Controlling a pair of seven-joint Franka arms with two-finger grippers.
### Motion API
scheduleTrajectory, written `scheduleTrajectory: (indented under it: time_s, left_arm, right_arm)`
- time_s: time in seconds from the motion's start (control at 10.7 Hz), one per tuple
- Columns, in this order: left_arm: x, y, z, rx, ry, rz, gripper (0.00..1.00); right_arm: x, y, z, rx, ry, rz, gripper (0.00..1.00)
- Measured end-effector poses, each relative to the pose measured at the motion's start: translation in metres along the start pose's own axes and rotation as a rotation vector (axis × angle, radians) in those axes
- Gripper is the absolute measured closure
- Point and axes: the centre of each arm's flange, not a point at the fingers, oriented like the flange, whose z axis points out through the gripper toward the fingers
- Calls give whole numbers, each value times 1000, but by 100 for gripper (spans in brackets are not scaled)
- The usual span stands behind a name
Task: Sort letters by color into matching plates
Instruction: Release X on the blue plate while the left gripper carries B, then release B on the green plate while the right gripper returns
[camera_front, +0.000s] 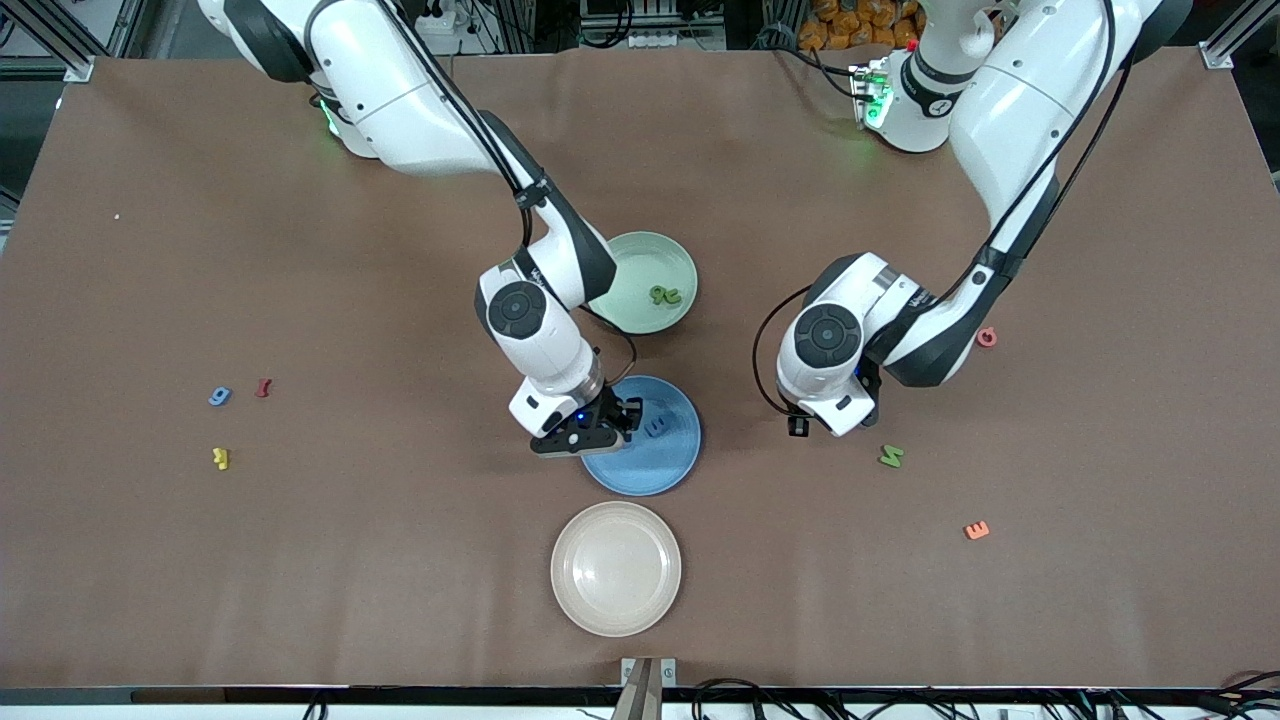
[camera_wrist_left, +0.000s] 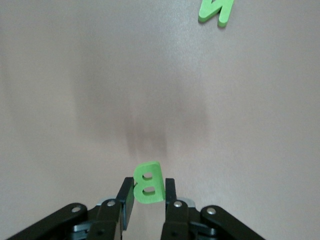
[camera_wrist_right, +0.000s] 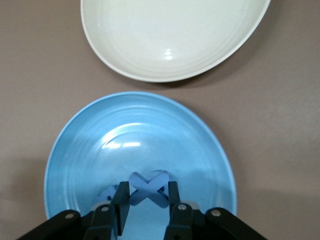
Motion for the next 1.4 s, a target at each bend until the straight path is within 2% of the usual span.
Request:
scheduleTrajectory:
  time_s: [0.19,0.56,0.65,1.03,1.4]
  left_arm:
    - [-7,-3,-13,-5,-17,2,71]
    - [-15,-9,-22,-4,-22,14,71]
    - [-17,-10,-22,-3,-25,18,71]
    - [-66,-39,-37,11,-59,101,71]
    - [-152,-98,-42,17,-66,241,71]
  right_arm:
    - [-7,-11,1,14,-9,40,55]
    - [5,-7,-8,17,15,44,5]
    - [14,3,-12,6,23,27,0]
    - [69,85,-55,-93,-46,-59,0]
    - [110,198,-123,-136,-114,-123,0]
